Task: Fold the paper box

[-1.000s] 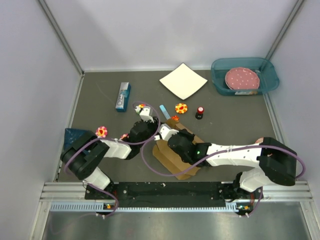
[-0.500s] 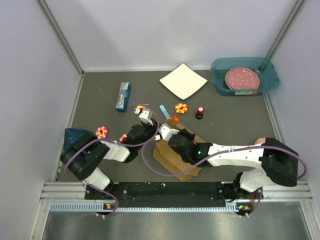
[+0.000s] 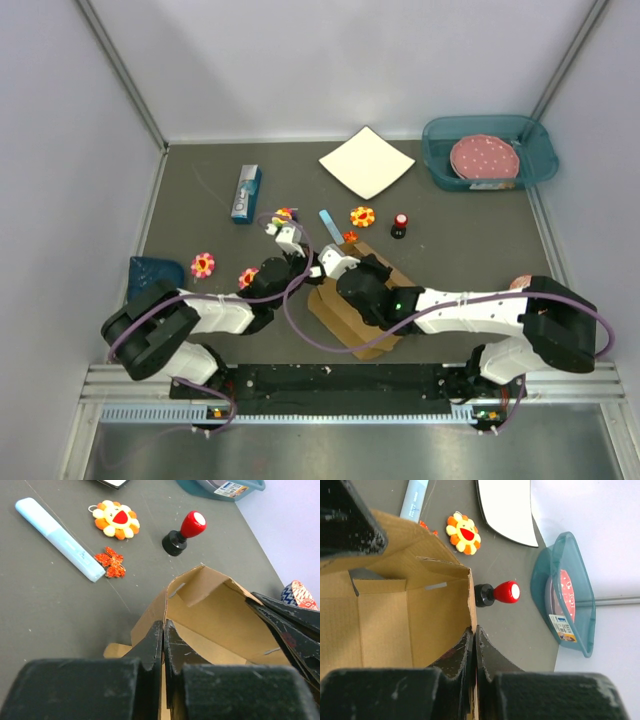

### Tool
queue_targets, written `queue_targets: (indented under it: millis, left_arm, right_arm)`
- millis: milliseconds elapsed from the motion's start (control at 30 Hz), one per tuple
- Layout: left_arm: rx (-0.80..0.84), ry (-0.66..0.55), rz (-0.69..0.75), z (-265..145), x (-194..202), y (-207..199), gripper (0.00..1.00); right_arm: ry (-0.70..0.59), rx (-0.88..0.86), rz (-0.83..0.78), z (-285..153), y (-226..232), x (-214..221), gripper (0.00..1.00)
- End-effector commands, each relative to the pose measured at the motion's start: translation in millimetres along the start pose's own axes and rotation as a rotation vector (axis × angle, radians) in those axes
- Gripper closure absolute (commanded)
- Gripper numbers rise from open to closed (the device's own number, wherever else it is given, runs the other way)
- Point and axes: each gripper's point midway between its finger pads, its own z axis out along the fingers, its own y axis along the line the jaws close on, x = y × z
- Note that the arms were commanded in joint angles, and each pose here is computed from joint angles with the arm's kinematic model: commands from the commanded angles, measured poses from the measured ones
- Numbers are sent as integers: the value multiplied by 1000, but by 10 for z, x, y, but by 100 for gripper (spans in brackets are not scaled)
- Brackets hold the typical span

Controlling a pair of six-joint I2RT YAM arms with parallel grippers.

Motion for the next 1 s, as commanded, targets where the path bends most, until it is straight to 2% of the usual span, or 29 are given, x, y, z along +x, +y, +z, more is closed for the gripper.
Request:
queue_targets:
  millis: [0, 433, 800, 967]
  left_arm:
    - [59, -45, -39, -49, -55, -314, 100]
    - [21, 40, -47, -64, 383, -224, 100]
    - [25, 40, -43, -146, 662, -298, 100]
    - [7, 23, -4, -173, 661, -270, 100]
  right_arm:
    - [-48, 41, 75, -74, -57, -137, 100]
    - [-36, 31, 38, -161, 88, -49, 100]
    - [-9, 51, 70, -238, 112, 7, 100]
    - [1, 66, 114, -290, 32, 22, 83]
